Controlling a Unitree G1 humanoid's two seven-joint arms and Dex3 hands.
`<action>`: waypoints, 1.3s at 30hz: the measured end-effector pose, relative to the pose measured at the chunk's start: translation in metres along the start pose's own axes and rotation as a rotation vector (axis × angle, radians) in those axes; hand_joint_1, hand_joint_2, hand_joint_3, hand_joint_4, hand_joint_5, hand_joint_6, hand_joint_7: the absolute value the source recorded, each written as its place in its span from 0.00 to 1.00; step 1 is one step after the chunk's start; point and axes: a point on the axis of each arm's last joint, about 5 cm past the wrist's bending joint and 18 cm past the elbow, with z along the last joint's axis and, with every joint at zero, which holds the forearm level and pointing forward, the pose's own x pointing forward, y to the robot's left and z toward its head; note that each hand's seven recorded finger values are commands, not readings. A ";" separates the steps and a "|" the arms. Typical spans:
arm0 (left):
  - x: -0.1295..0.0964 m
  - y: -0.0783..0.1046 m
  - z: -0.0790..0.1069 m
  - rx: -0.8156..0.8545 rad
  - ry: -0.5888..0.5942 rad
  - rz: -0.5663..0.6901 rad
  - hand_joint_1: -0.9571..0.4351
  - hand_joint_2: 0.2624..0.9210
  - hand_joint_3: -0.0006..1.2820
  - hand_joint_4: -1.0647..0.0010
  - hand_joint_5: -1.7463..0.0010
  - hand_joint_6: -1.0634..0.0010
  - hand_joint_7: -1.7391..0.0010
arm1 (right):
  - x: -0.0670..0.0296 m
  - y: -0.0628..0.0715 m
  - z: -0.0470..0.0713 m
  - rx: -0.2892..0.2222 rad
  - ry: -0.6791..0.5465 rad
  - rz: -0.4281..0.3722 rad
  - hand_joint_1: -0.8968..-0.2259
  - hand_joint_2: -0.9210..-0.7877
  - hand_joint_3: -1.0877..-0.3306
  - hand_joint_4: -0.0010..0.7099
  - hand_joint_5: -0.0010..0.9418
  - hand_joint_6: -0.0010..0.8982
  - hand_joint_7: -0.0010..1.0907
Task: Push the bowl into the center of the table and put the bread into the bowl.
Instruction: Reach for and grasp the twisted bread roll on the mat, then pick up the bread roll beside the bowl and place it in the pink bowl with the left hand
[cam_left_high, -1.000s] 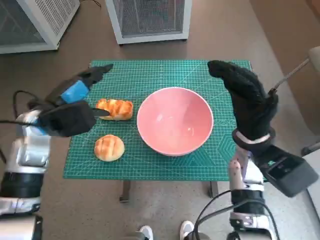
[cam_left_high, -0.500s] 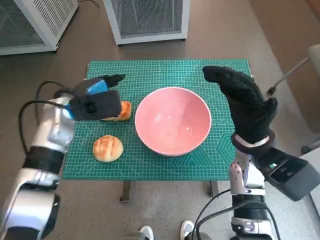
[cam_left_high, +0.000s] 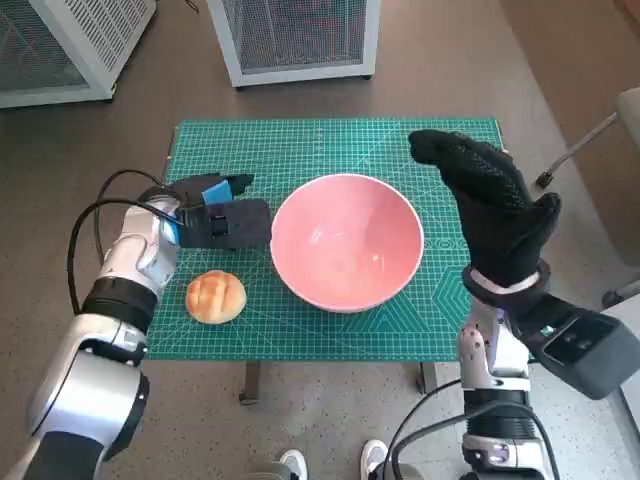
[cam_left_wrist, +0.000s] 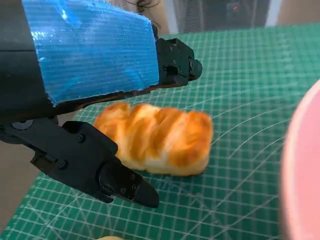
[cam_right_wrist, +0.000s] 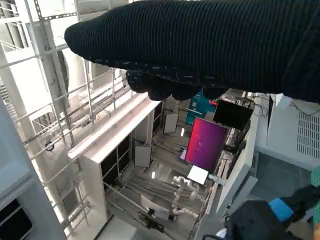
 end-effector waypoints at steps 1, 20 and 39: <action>0.000 -0.001 0.000 0.000 0.005 -0.003 0.47 0.74 0.00 0.92 1.00 0.82 0.99 | -0.0001 0.000 0.000 0.001 0.000 0.000 0.69 0.00 0.81 0.43 0.01 0.10 0.61; 0.002 -0.015 -0.010 0.026 0.035 0.043 0.51 0.95 0.09 0.42 0.92 0.49 0.58 | -0.0011 0.002 -0.001 0.041 -0.011 -0.011 0.71 0.00 0.81 0.44 0.01 0.11 0.60; -0.001 -0.015 -0.019 0.084 -0.014 0.162 0.69 1.00 0.15 0.55 0.19 0.46 0.32 | -0.0018 0.004 -0.003 0.076 -0.006 -0.005 0.71 0.00 0.81 0.44 0.01 0.12 0.59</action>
